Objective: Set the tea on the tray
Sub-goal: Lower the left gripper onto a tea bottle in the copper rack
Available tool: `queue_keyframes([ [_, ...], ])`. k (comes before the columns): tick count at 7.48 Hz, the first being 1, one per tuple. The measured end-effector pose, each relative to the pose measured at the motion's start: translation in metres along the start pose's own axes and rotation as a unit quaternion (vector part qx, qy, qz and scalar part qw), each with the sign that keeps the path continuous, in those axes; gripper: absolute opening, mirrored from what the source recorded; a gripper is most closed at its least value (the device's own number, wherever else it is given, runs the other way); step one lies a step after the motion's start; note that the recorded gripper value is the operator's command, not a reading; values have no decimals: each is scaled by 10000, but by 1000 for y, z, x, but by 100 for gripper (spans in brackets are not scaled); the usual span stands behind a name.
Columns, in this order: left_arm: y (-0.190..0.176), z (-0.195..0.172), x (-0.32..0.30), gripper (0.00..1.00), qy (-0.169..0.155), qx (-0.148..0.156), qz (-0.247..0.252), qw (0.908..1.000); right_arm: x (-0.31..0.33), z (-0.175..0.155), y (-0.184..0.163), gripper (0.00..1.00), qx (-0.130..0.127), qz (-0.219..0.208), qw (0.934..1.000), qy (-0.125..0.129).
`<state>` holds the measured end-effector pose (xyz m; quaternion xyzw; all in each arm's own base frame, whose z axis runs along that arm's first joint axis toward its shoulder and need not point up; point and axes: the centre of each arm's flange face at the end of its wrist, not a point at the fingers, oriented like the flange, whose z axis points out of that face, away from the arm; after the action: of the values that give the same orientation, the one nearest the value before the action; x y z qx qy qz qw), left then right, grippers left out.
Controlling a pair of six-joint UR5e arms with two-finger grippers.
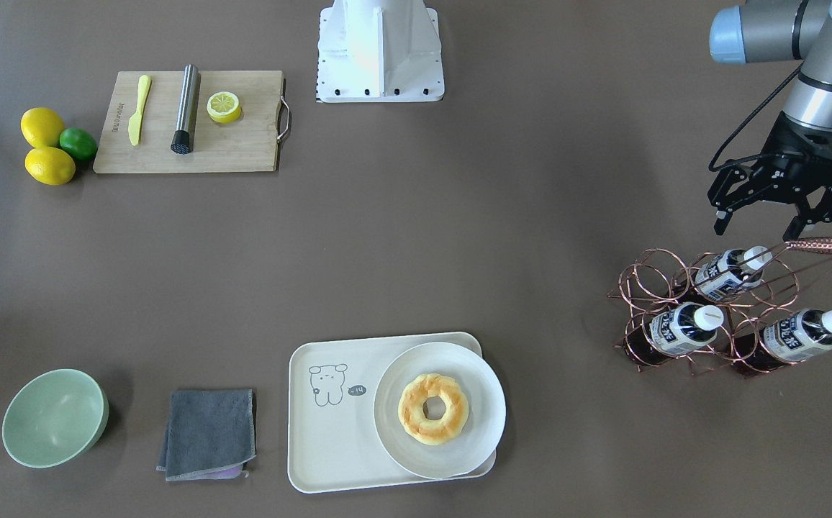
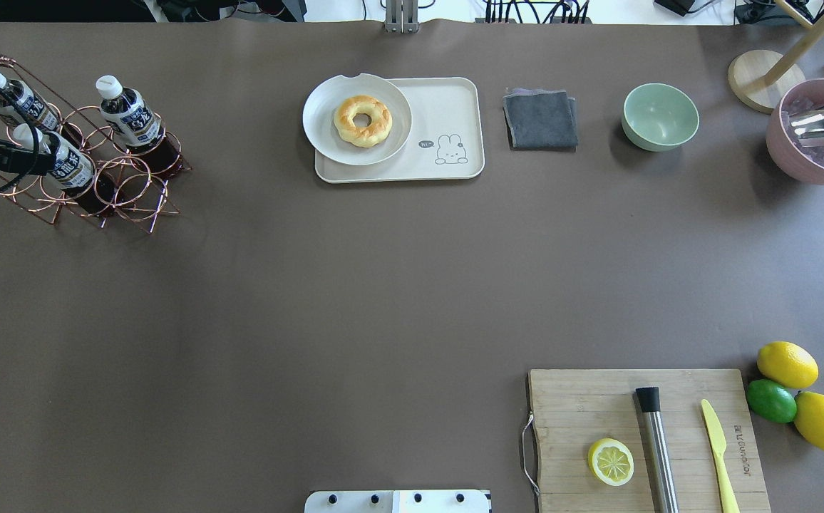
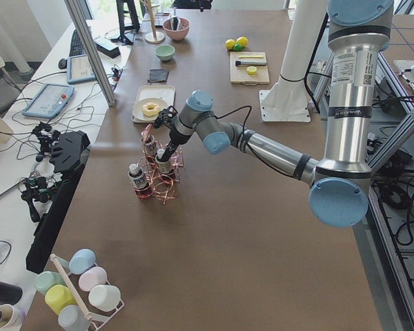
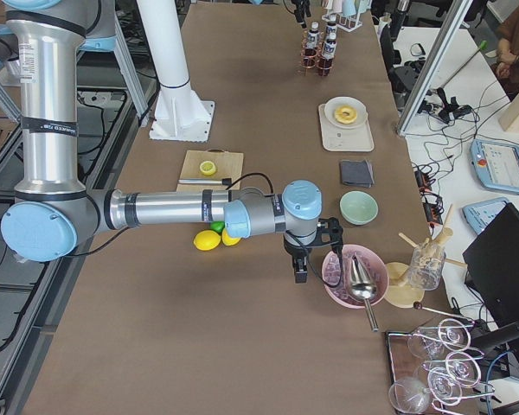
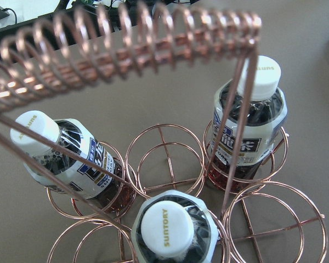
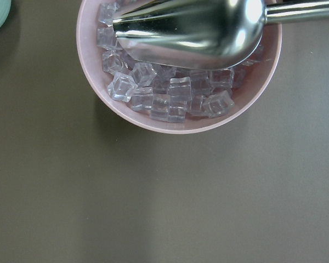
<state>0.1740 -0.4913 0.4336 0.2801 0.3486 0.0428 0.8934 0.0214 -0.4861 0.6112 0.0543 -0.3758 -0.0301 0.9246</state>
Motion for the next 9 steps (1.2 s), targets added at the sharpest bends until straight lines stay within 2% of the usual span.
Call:
queue_keyframes([
  [2, 0, 5, -9, 97, 63, 97, -159, 9998, -1, -2, 0, 100, 15, -18, 10000, -4],
  [6, -9, -1, -18, 97, 133, 91, -305, 9994, 0, 0, 0, 100, 1, -25, 10000, -12],
  [7, -13, 1, -17, 92, 138, 103, -305, 9994, 0, 0, 1, 100, 0, -25, 10000, -13],
  [8, -17, 4, -16, 81, 136, 106, -308, 9994, 1, 0, 1, 100, -3, -22, 10000, -13],
  [9, -20, 9, -16, 67, 128, 95, -314, 9994, 1, 0, 1, 100, -7, -19, 10000, -13],
])
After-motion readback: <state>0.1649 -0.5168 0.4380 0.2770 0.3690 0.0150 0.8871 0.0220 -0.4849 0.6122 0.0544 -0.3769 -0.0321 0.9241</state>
